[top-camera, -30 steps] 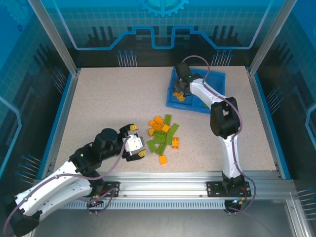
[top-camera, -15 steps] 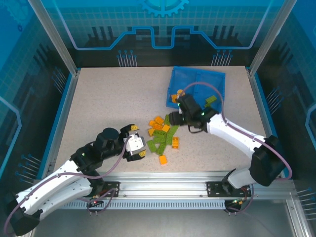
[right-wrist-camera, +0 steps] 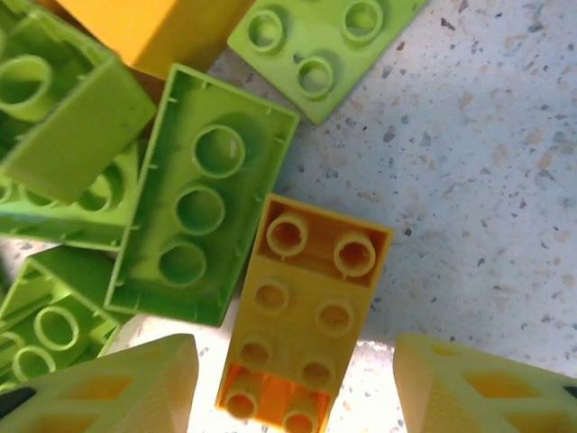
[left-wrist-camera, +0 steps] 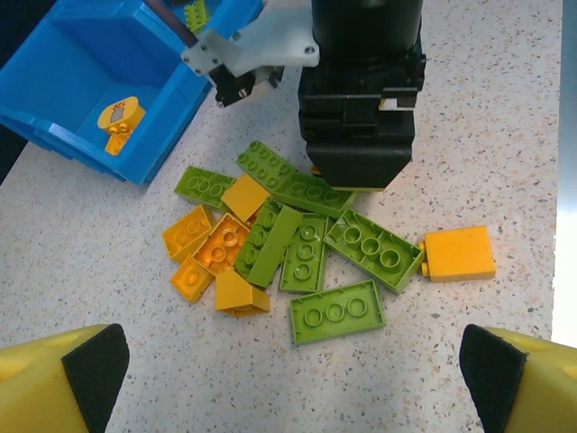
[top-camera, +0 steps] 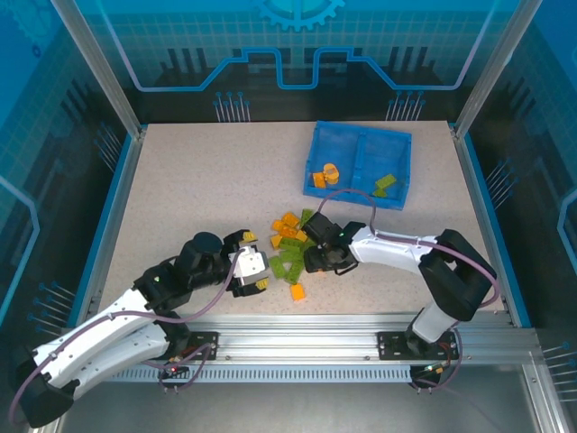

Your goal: Sort the legos into containers by color

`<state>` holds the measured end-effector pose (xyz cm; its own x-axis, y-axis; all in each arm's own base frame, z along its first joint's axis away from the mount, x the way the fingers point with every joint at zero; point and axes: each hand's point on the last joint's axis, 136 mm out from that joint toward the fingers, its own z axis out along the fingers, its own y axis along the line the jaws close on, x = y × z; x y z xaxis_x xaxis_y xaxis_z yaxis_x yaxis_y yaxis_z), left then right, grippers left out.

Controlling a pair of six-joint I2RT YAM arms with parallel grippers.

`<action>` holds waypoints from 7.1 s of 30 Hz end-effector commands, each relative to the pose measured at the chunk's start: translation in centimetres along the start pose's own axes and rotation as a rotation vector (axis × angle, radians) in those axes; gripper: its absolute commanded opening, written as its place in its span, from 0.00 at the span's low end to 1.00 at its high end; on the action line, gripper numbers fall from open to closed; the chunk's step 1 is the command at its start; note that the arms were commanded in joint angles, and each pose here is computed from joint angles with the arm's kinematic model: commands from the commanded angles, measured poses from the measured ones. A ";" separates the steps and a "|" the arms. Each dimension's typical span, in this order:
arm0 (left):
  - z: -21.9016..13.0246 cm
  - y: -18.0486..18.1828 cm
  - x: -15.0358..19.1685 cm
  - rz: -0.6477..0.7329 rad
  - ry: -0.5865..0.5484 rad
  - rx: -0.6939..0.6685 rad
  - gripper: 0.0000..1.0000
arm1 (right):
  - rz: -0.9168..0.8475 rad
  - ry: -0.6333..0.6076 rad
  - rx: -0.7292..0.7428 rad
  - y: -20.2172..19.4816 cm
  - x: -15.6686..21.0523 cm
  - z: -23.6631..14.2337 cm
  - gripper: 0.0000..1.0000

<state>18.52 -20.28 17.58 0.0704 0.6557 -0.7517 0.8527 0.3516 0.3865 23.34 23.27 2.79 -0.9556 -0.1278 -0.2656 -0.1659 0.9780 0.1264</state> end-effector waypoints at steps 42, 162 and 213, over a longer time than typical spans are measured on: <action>-1.8 5.3 -0.8 -0.231 -0.022 -0.218 0.99 | 0.096 -0.431 0.158 -8.7 -32.4 -1.6 0.39; 34.8 19.3 -21.4 -0.793 -0.203 -0.319 0.52 | 0.285 -0.820 -0.072 -12.8 -5.2 -26.8 1.00; -4.7 -3.9 0.5 0.087 -0.083 0.057 0.99 | 0.181 0.165 -0.067 8.0 1.9 0.2 0.85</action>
<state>13.23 -17.50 17.58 0.1201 0.6328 -0.7649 0.8654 0.3108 0.3931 20.92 29.63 3.45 -0.9949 -0.0048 -0.1007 -0.0283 0.9721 0.2327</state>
